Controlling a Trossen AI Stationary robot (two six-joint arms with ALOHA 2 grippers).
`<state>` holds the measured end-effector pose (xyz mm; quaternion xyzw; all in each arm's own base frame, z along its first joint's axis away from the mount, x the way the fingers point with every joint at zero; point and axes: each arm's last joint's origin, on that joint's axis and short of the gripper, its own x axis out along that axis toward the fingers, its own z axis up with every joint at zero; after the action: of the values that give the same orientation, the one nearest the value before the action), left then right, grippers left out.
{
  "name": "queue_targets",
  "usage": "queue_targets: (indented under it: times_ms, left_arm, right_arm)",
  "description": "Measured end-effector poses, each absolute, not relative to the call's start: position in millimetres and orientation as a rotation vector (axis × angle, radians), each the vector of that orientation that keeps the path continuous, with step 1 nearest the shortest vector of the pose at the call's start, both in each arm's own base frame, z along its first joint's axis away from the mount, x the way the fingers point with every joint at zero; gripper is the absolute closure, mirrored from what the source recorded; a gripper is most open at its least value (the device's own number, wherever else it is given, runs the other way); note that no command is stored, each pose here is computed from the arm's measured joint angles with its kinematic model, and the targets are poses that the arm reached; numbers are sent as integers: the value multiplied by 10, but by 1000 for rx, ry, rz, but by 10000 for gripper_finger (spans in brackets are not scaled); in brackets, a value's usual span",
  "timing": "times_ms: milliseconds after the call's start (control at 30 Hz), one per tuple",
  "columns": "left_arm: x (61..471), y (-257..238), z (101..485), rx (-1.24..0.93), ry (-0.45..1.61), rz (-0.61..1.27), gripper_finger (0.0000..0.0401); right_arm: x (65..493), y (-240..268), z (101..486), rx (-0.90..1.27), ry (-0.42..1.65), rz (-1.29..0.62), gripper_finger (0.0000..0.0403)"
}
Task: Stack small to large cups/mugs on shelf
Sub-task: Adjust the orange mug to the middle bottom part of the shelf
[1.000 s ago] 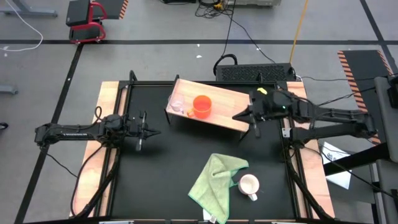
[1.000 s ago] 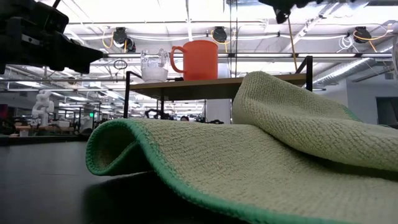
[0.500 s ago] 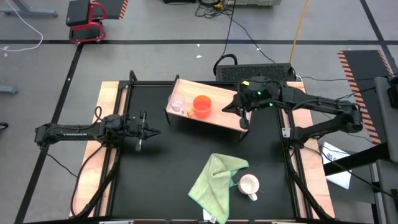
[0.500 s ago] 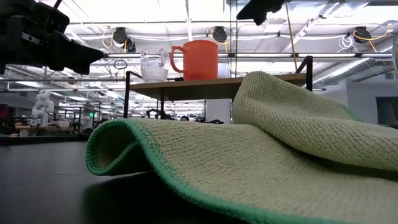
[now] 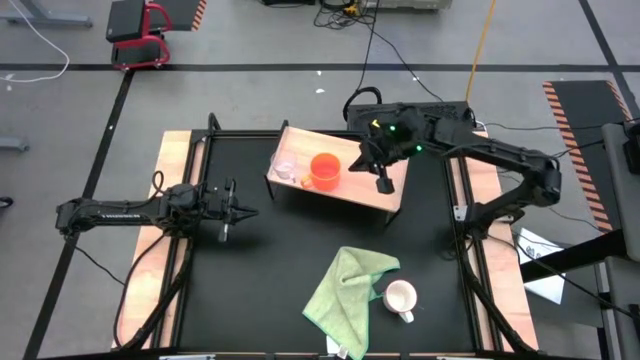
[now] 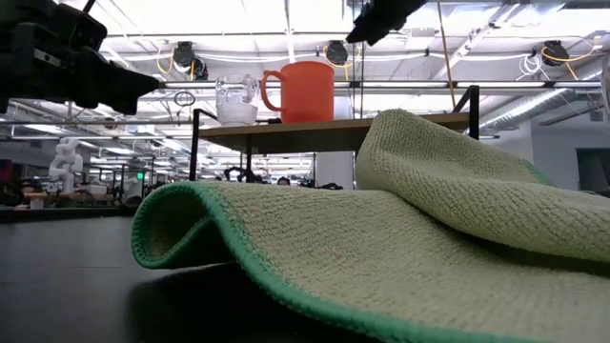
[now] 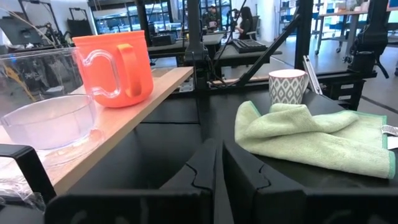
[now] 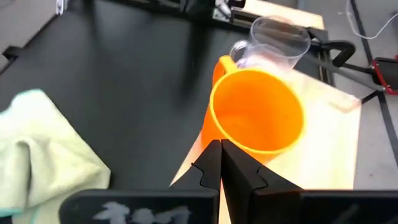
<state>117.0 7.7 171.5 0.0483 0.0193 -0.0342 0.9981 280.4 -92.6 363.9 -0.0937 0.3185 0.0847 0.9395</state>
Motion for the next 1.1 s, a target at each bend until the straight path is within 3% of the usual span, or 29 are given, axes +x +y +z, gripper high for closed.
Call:
queue_targets:
  times_ms: [300, 533, 767, 1100]
  left_arm:
    - [1170, 77, 1707, 111, 47, -68, 370]
    - [1168, 77, 1677, 118, 77, -71, 370]
    - [1168, 77, 1679, 125, 75, -70, 370]
    - [1168, 77, 1676, 121, 78, -70, 370]
  right_arm:
    - [3023, -1022, 3625, -217, 643, 175, 403]
    - [3084, -1044, 3899, -299, 538, 165, 403]
    - [3126, -1260, 4110, -202, 497, 95, 403]
    - [3313, -1357, 3986, -215, 592, 184, 403]
